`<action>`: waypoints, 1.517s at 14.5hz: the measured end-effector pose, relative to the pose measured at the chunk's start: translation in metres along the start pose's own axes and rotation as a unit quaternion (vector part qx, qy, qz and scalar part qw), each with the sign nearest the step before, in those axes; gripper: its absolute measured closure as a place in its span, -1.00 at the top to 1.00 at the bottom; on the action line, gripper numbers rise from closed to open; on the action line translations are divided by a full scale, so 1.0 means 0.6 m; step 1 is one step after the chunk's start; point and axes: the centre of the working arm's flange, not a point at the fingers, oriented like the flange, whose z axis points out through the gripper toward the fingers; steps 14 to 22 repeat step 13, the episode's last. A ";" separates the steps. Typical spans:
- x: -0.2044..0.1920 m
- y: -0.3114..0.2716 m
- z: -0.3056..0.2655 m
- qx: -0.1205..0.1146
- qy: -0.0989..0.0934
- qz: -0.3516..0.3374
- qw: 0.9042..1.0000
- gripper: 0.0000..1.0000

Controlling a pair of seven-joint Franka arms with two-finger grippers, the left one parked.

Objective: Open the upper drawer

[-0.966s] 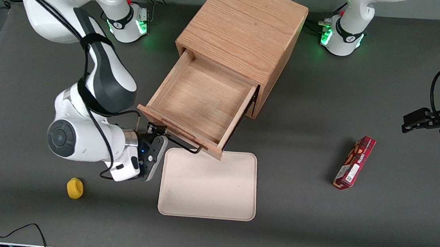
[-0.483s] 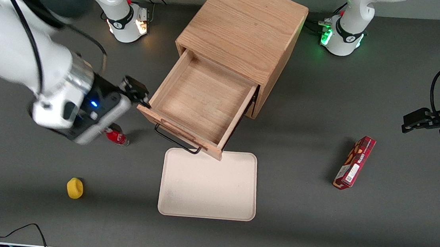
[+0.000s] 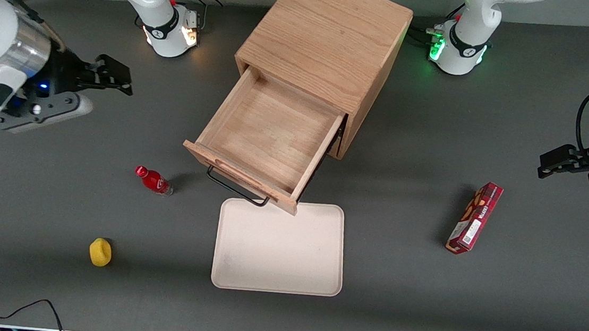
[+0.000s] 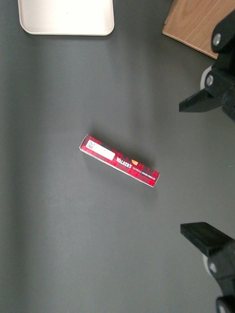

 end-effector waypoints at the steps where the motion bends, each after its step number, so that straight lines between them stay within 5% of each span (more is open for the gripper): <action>1: -0.013 0.009 0.010 -0.005 -0.004 0.030 1.000 1.00; 6: -0.130 0.040 0.080 -0.018 0.065 0.099 0.993 1.00; 11: -0.210 0.166 0.122 0.005 0.091 0.169 0.981 1.00; 22: -0.208 0.183 0.113 -0.001 0.097 0.177 0.979 1.00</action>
